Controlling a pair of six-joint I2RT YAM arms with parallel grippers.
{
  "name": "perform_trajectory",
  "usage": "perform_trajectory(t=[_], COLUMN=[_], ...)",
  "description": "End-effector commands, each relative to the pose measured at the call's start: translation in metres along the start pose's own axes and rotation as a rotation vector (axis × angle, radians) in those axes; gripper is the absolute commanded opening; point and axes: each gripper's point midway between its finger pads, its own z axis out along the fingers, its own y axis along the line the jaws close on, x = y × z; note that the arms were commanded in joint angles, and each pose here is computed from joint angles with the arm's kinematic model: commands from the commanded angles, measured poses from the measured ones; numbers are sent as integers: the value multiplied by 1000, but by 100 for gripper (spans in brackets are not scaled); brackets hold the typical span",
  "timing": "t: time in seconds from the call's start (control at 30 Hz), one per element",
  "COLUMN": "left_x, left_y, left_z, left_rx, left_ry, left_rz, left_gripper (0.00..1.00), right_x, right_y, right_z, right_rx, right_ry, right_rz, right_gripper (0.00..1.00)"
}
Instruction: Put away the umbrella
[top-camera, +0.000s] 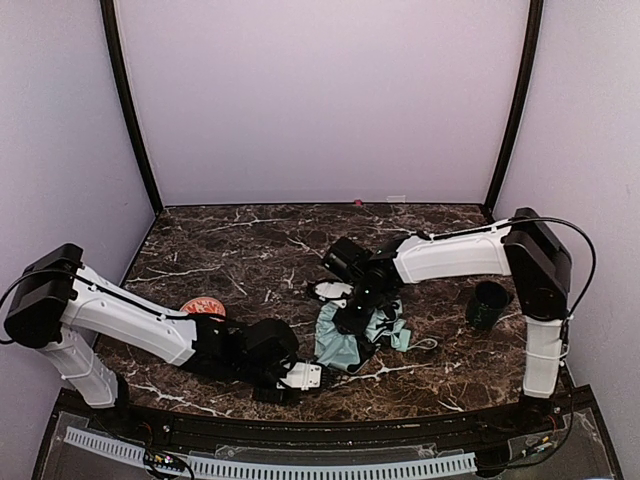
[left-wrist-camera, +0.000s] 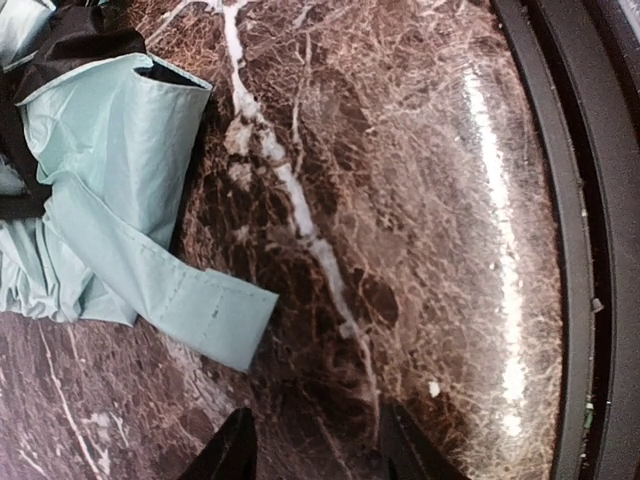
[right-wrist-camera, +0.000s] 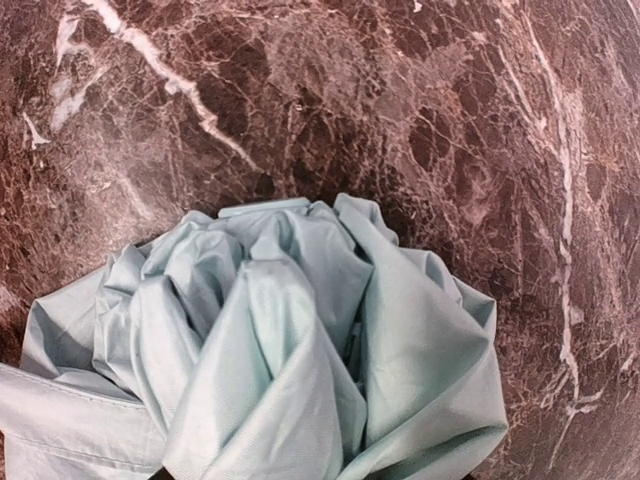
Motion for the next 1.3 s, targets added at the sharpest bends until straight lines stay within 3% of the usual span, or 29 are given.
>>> perform_trajectory(t=[0.0, 0.1, 0.2, 0.3, 0.43, 0.57, 0.7, 0.97, 1.03, 1.23, 1.27], left_x=[-11, -24, -45, -64, -71, -61, -57, -59, -65, -71, -73], left_y=[15, 50, 66, 62, 59, 85, 98, 86, 82, 85, 86], left_z=[-20, -43, -66, -74, -67, -50, -41, -21, -23, -19, -20], left_rx=[17, -19, 45, 154, 215, 172, 167, 279, 327, 348, 344], left_ry=[-149, -315, -491, -572, -580, -562, -572, -561, -586, -593, -606], left_rz=[-146, -315, -432, -457, -469, -570, -601, -575, -565, -568, -568], left_gripper=[46, 48, 51, 55, 62, 66, 64, 60, 53, 4, 0], right_x=[9, -8, -26, -38, -48, -50, -48, -53, -53, -53, -52], right_y=[-12, -22, -31, -36, -42, -38, -35, -36, -37, -33, -32], right_z=[-11, -39, -72, -94, -114, -116, -111, -114, -115, -110, -108], right_rx=[64, 115, 168, 199, 228, 212, 195, 196, 203, 186, 178], right_ry=[-24, -134, -250, -328, -401, -429, -424, -449, -453, -448, -444], right_rz=[-2, -15, -18, -10, 11, 5, 2, -1, -3, -9, -10], right_gripper=[10, 0, 0, 0, 0, 0, 0, 0, 0, 0, 0])
